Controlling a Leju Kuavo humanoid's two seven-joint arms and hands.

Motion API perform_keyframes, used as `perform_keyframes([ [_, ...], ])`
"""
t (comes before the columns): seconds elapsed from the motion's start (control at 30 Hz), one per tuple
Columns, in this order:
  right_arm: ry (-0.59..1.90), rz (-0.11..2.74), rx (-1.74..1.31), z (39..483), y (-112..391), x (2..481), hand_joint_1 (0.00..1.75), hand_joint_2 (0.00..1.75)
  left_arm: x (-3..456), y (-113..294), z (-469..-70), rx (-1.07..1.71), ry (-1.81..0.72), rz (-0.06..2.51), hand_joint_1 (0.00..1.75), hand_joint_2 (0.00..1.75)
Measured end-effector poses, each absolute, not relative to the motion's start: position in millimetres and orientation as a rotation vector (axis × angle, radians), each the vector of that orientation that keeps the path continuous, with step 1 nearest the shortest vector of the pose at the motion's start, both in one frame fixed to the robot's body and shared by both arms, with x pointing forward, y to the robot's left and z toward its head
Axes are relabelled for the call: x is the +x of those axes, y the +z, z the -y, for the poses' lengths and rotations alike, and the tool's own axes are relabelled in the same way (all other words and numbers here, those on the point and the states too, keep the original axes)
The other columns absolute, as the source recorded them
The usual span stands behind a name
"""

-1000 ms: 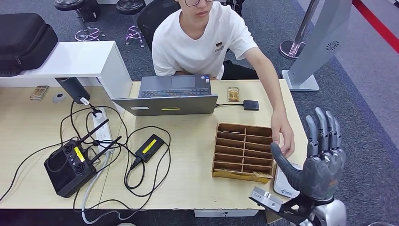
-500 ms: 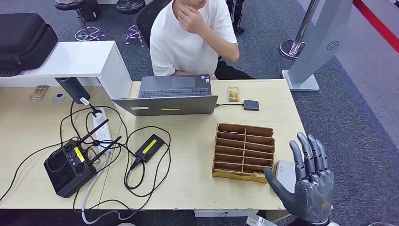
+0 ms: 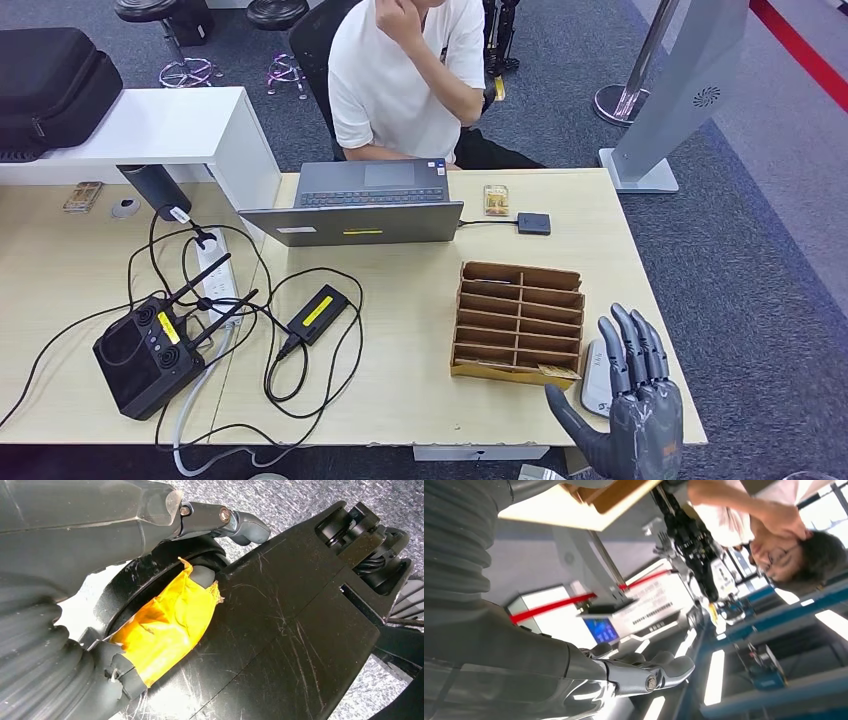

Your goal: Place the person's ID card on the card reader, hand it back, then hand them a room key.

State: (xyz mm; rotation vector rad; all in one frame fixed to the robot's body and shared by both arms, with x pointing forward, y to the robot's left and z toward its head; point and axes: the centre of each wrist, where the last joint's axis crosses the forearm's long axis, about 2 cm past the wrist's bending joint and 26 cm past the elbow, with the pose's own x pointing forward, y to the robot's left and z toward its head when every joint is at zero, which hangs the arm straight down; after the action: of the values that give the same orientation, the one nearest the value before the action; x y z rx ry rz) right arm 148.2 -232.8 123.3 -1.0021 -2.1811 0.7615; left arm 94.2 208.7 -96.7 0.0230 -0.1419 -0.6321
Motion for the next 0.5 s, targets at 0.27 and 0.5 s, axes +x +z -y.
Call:
perform_keyframes([
  [0.27,0.803,2.096,-0.940,228.6,101.7,143.2,0.00,1.75,94.3,-96.7,-208.8,0.024,-0.637,0.142,0.00,1.75],
  [0.5,0.837,2.046,-0.912,227.6,87.5,143.3,0.00,1.75,94.5,-96.7,-208.6,0.025,-0.648,0.142,0.00,1.75],
])
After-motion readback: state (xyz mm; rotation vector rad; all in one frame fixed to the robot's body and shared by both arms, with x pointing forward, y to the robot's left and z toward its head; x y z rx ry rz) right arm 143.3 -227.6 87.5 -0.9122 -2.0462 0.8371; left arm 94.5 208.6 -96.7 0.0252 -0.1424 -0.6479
